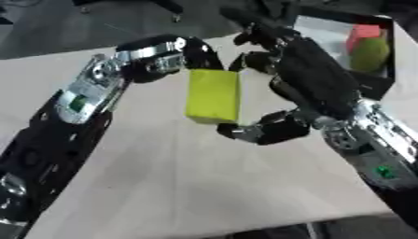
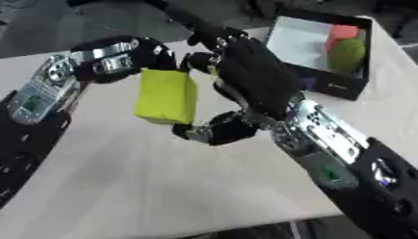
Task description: Pick up the objects with one hand, pass them to the other hand, and then place them into the box on the other side of the table.
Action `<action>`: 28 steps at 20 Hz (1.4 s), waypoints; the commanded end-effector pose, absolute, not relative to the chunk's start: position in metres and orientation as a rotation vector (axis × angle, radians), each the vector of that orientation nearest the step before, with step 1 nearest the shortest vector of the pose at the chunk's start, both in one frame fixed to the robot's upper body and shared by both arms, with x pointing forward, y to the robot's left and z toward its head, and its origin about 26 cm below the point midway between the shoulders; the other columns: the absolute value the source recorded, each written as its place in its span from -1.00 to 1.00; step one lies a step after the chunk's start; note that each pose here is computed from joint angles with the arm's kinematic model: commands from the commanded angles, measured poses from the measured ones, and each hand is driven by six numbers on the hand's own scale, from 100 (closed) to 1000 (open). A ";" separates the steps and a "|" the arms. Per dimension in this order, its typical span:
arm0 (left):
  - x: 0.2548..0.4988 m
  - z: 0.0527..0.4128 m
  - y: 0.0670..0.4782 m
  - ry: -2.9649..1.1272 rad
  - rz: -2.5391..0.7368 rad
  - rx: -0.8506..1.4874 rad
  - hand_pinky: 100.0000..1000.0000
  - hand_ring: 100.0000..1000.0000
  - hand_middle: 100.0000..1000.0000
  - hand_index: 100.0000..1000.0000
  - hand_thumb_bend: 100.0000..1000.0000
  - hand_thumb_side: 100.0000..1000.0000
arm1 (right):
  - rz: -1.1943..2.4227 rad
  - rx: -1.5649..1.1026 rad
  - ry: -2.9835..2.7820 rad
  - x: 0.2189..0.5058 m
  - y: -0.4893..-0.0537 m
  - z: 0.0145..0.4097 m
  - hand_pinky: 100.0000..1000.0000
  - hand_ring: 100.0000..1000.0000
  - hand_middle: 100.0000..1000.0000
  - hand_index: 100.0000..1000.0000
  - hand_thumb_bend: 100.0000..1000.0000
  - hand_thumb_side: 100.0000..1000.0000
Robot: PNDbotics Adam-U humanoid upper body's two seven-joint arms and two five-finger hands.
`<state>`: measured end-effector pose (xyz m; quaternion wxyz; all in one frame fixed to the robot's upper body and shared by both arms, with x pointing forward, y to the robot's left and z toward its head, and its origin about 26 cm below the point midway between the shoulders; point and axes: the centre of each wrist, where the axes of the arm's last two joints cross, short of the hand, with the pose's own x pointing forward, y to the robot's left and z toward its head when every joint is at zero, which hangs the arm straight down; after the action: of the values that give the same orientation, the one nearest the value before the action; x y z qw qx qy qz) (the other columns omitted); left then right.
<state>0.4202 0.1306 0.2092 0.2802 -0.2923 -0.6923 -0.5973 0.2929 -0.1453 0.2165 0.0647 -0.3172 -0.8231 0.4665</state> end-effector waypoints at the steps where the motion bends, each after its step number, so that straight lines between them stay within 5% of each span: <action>1: 0.423 0.214 0.133 -1.863 -1.638 -0.785 0.20 0.04 -0.02 0.36 -1.00 0.94 | 1.377 -1.025 -2.548 0.292 -0.147 0.234 0.34 0.46 1.00 -0.44 -0.83 -0.43; 14: 0.442 0.223 0.142 -1.929 -1.520 -0.774 0.25 0.13 0.04 0.40 -1.00 0.90 | 1.454 -1.028 -2.573 0.290 -0.142 0.234 0.41 0.47 1.00 -0.44 -0.95 -0.39; 20: 0.456 0.232 0.155 -1.979 -1.412 -0.770 0.30 0.22 0.07 0.41 -1.00 0.72 | 1.488 -1.015 -2.577 0.290 -0.140 0.235 0.42 0.47 1.00 -0.44 -0.97 -0.40; 28: 0.461 0.273 0.262 -2.207 -1.186 -0.655 0.31 0.27 0.10 0.44 -1.00 0.27 | 1.431 -1.145 -2.387 0.297 -0.176 0.234 0.28 0.46 1.00 -0.43 -0.73 -0.56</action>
<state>0.4654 0.2329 0.2461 0.3247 -0.2719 -0.7994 -0.4262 0.2976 -0.1656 0.2223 0.0677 -0.3580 -0.7968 0.4821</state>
